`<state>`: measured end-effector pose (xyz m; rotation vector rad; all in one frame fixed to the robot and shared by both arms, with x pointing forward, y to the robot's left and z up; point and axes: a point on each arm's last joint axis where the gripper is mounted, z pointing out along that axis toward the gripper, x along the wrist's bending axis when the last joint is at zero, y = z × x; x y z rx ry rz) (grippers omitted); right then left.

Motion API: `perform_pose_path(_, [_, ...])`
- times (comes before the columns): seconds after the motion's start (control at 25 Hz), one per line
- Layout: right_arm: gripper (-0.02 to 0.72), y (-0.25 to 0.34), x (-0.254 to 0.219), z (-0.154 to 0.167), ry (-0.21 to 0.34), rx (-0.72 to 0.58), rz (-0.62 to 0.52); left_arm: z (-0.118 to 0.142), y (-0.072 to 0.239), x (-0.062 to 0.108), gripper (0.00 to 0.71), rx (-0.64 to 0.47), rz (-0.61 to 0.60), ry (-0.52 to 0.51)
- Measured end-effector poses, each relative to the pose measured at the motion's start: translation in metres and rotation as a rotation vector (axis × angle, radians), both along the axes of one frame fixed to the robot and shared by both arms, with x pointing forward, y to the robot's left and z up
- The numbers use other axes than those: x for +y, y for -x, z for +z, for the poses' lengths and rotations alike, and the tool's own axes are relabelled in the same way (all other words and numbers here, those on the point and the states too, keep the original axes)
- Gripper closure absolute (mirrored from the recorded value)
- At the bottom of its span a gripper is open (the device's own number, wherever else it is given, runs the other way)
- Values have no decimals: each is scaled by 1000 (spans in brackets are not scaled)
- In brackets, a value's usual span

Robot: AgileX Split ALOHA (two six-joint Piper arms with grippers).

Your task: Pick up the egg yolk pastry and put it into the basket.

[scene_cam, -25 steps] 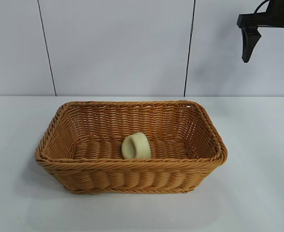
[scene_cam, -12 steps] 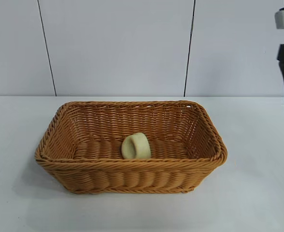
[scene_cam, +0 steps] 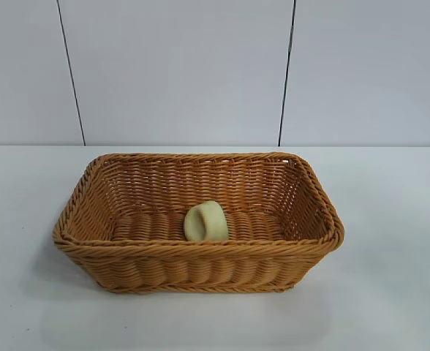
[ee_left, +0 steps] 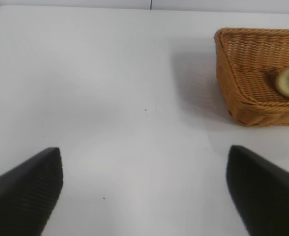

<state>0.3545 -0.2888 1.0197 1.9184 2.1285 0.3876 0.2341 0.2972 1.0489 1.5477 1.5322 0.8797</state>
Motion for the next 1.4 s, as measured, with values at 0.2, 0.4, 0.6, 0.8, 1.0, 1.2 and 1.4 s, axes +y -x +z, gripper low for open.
perform_pose_path(0.2, [62,38,-3,17,-11,-237,16,0,0,0,14,0,0,0])
perform_pose_path(0.4, [62,66,-5,29,-31,-430,18,0,0,0,14,0,0,0])
perform_pose_path(0.6, [62,90,-7,35,-50,-583,3,0,0,0,14,0,0,0])
perform_pose_path(0.8, [62,114,-8,36,-54,-737,-18,0,0,0,14,0,0,0])
perform_pose_path(1.0, [62,120,-8,36,-63,-773,-18,0,0,0,14,0,0,0])
perform_pose_path(1.2, [62,120,-8,36,-64,-776,-18,0,0,0,14,0,0,0])
perform_pose_path(1.4, [62,120,-8,36,-64,-776,-18,0,0,0,14,0,0,0])
